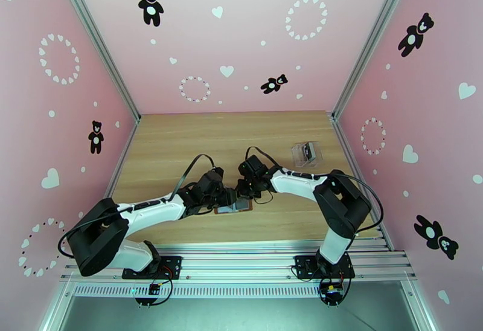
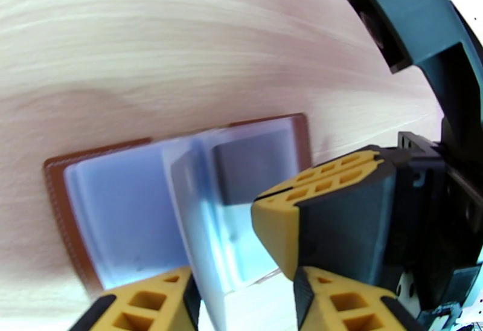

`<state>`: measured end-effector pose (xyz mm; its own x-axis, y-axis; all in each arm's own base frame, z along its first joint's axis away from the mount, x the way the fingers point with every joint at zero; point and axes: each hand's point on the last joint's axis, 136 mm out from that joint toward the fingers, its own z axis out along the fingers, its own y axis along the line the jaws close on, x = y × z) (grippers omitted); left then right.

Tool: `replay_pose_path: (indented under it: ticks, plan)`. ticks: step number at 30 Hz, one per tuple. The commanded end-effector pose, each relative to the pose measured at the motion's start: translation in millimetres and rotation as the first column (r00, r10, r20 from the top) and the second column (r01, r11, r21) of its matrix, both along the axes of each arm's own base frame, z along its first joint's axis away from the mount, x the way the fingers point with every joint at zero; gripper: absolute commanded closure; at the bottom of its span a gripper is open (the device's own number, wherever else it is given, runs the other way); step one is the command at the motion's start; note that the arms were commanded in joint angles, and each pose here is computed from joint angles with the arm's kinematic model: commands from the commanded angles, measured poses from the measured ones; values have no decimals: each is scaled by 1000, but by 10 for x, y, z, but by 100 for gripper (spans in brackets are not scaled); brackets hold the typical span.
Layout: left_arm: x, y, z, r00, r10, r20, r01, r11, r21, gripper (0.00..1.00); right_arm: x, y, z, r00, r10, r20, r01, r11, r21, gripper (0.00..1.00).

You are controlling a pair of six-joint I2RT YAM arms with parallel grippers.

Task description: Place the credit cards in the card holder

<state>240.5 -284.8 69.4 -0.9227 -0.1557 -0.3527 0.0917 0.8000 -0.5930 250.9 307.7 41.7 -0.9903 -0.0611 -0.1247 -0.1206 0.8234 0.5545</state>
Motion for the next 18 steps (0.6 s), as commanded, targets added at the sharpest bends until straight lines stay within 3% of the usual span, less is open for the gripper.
replay_pose_path:
  ticks: [1,10,14,18]
  plan:
    - [-2,-282,166,998,-64,18,65,996,-67,54,34,-85,199,999,-11,38,9,999,34,90]
    - [-27,-502,-1,993,-115,-14,115,993,-28,53,149,-745,248,988,-142,57,142,990,2,88]
    - [20,-572,89,993,-120,5,120,992,-44,53,187,-994,343,980,-180,88,183,983,-20,87]
    - [7,-484,204,993,-114,34,115,993,-27,53,327,-1367,550,960,-223,170,246,962,-123,78]
